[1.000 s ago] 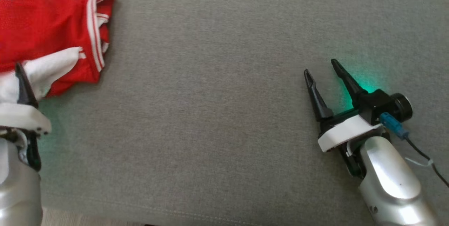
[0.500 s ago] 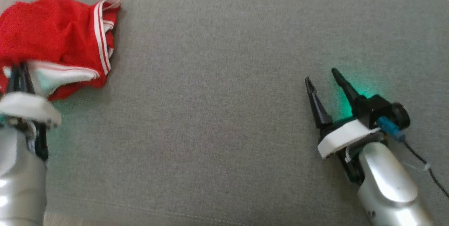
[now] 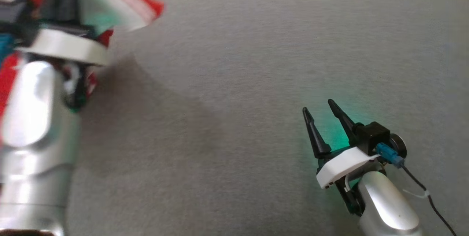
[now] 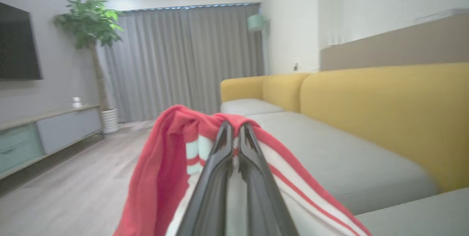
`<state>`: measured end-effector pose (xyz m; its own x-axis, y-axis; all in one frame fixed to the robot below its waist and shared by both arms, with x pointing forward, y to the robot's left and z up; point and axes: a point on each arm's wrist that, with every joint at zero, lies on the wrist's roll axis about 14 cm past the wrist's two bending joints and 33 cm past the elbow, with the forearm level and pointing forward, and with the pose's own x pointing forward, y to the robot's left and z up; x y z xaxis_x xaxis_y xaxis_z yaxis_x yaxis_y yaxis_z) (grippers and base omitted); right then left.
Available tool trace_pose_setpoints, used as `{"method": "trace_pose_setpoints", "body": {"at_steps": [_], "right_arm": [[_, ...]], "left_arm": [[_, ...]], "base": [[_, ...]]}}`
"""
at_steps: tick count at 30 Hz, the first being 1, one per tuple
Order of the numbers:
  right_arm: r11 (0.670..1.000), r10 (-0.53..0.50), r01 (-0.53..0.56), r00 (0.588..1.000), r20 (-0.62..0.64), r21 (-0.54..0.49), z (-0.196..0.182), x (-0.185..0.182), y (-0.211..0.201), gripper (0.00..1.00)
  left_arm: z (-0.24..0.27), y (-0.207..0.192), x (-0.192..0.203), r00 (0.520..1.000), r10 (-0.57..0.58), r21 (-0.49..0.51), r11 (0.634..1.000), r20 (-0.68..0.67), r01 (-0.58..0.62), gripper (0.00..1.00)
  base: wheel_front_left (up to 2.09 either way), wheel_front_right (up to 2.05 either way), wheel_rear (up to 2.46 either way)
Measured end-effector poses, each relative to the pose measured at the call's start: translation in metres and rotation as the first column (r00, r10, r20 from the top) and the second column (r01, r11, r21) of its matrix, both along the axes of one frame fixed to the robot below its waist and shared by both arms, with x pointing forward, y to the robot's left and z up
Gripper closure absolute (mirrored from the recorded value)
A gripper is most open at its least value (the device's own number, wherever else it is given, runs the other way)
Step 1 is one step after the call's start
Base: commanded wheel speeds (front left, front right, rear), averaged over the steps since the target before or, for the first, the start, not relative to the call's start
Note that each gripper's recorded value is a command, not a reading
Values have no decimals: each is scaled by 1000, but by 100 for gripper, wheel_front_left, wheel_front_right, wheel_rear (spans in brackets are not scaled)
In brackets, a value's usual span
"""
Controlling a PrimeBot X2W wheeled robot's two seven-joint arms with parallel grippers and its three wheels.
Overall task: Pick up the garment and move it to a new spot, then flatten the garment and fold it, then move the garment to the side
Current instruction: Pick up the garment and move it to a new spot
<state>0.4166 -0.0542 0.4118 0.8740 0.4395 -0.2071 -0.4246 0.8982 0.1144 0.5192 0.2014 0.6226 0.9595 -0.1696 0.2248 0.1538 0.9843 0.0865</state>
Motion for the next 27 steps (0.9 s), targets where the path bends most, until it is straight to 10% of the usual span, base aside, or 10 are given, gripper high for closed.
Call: {"method": "trace_pose_setpoints", "body": {"at_steps": [9, 16, 17, 19, 27], "right_arm": [[989, -148, 148, 989, 20, -16, 11, -15, -53, 0], [973, -229, 230, 973, 13, -18, 11, -28, -80, 0], [972, -233, 233, 972, 7, -18, 9, -30, -81, 0], [972, -235, 235, 972, 2, -17, 7, -31, -81, 0], [972, -236, 235, 971, 37, 10, 20, -22, -77, 0]], "left_arm": [[52, -192, -22, 885, -433, -172, 871, 174, 460, 100], [48, -246, -36, 822, -538, -248, 784, 187, 570, 100], [38, -247, -35, 829, -535, -255, 789, 165, 559, 93], [9, -245, -34, 851, -517, -272, 809, 92, 521, 0], [-126, -181, -57, 920, -300, -245, 940, -252, 239, 0]], "base": [[0, 0, 0], [0, 0, 0], [0, 0, 0], [0, 0, 0], [0, 0, 0]]}}
